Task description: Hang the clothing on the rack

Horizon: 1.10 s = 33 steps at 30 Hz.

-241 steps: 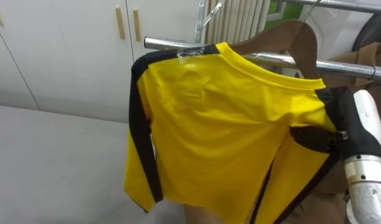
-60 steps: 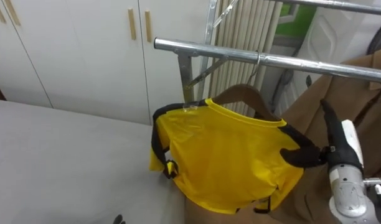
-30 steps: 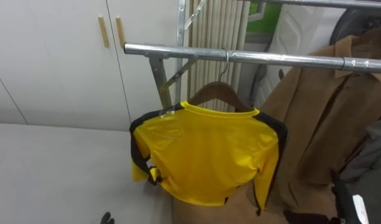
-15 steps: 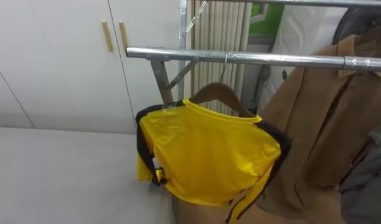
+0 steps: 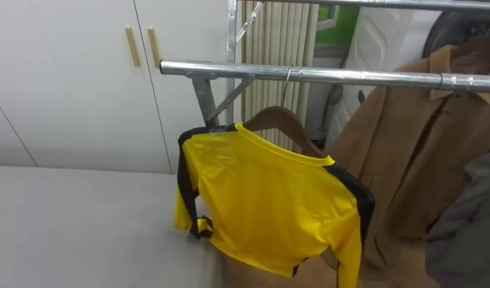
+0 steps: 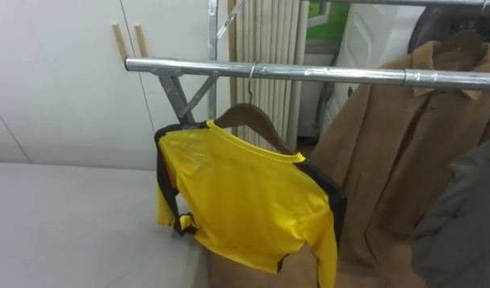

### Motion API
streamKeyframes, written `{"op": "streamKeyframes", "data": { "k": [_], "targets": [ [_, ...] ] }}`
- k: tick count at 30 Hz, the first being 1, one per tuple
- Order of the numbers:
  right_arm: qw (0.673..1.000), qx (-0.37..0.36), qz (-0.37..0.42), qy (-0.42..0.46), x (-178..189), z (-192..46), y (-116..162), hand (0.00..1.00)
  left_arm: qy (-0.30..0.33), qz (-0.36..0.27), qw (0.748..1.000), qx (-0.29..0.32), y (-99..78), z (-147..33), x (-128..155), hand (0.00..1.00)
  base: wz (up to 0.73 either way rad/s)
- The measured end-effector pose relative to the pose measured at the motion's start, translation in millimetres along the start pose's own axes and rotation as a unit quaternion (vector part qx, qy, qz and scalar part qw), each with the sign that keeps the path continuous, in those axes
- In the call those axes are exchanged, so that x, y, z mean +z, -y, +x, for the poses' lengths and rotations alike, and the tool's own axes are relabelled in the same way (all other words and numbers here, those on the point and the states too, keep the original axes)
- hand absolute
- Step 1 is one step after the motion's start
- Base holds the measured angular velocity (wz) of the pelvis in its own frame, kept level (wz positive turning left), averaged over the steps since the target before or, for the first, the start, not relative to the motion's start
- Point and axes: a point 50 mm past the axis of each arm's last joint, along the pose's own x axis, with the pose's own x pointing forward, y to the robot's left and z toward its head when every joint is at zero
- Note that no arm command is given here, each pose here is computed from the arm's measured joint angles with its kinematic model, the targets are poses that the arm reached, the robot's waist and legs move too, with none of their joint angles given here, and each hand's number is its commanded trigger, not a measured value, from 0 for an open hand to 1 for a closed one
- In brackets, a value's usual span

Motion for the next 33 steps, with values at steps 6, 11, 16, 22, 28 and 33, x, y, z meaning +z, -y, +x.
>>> {"op": "streamKeyframes", "data": {
  "k": [6, 11, 16, 22, 28, 33],
  "targets": [
    [1.0, 0.012, -0.001, -0.026, -12, -2, 0, 0.0, -0.006, 0.001, 1.0, -0.001, 0.4, 1.2, -2, 0.0, 0.03],
    [0.999, 0.024, -0.001, -0.044, -17, -2, -1, 0.0, -0.015, 0.003, 1.0, -0.001, -0.4, 1.7, -7, 0.0, 0.03],
    [0.998, 0.042, -0.001, -0.051, -19, -3, -2, 0.0, -0.022, 0.004, 1.0, -0.005, -0.5, 4.3, -9, 0.0, 0.0],
    [0.997, 0.053, 0.001, -0.063, -24, -4, -3, 0.0, -0.018, 0.01, 1.0, -0.012, 1.6, 7.4, -5, 0.0, 0.0],
    [0.996, 0.051, 0.002, -0.068, -27, -4, -2, 0.0, -0.022, 0.019, 0.999, -0.016, 2.3, 7.3, -6, 0.0, 0.0],
    [0.996, 0.042, 0.009, -0.079, -30, -5, -1, 0.0, -0.027, 0.023, 0.999, -0.017, 3.8, 7.3, -7, 0.0, 0.0]
  ]
}}
